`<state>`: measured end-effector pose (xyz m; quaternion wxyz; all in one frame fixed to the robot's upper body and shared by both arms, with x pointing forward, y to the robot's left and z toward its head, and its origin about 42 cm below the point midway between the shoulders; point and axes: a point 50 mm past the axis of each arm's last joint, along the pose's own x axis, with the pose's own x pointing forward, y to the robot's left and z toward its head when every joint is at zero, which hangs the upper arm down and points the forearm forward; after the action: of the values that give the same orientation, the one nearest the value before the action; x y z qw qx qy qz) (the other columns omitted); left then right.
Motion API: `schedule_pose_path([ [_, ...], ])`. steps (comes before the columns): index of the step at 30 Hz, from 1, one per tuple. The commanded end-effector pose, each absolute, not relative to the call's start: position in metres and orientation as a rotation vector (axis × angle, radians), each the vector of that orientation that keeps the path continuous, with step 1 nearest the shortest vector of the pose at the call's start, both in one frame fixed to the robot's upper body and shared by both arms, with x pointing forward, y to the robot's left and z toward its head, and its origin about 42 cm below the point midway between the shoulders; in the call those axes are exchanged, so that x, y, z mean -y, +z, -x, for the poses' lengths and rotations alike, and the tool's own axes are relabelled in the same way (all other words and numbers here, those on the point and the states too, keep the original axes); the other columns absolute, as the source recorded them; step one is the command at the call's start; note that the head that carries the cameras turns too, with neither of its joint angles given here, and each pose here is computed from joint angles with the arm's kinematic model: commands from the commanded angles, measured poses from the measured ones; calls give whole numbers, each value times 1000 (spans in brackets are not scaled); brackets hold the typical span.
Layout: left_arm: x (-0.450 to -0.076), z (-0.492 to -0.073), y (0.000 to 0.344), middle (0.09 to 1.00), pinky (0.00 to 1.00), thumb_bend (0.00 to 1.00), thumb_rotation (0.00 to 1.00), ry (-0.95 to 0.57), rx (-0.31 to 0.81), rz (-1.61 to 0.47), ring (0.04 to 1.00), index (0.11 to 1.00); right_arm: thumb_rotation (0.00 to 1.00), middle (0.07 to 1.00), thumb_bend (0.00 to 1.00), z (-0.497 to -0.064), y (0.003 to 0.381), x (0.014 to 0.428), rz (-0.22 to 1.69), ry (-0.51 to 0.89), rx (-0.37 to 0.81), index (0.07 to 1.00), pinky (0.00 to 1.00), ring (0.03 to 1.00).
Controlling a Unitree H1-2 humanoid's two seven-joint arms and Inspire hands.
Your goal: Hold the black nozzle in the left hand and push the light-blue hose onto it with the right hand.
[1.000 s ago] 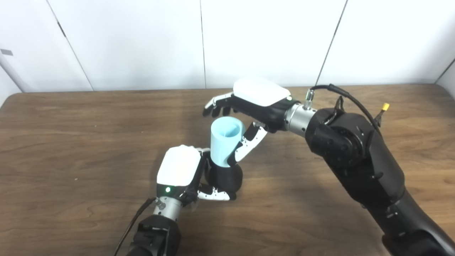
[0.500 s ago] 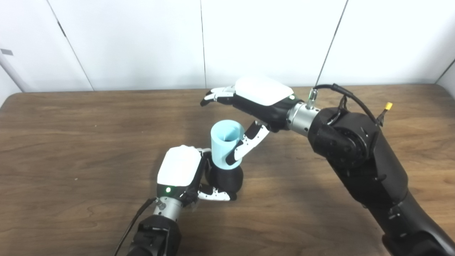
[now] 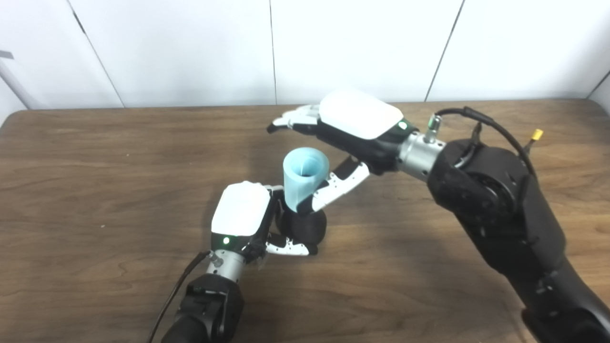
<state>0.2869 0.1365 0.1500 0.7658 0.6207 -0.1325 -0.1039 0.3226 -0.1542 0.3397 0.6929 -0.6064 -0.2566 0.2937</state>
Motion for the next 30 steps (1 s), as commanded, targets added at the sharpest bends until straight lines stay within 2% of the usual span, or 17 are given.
schedule_pose_path([
  [1,-130,-278,138,511,715,522,0,-314,248,-1347,610,476,813,881,797,-316,355,158,1383,626,651,890,804,881],
  [14,-131,-279,137,512,707,522,0,-317,245,-1356,610,477,799,898,785,-307,335,165,1392,633,658,884,802,885],
  [30,-131,-279,137,515,715,522,0,-315,242,-1352,620,476,802,969,754,-298,322,161,1393,642,674,937,975,995],
])
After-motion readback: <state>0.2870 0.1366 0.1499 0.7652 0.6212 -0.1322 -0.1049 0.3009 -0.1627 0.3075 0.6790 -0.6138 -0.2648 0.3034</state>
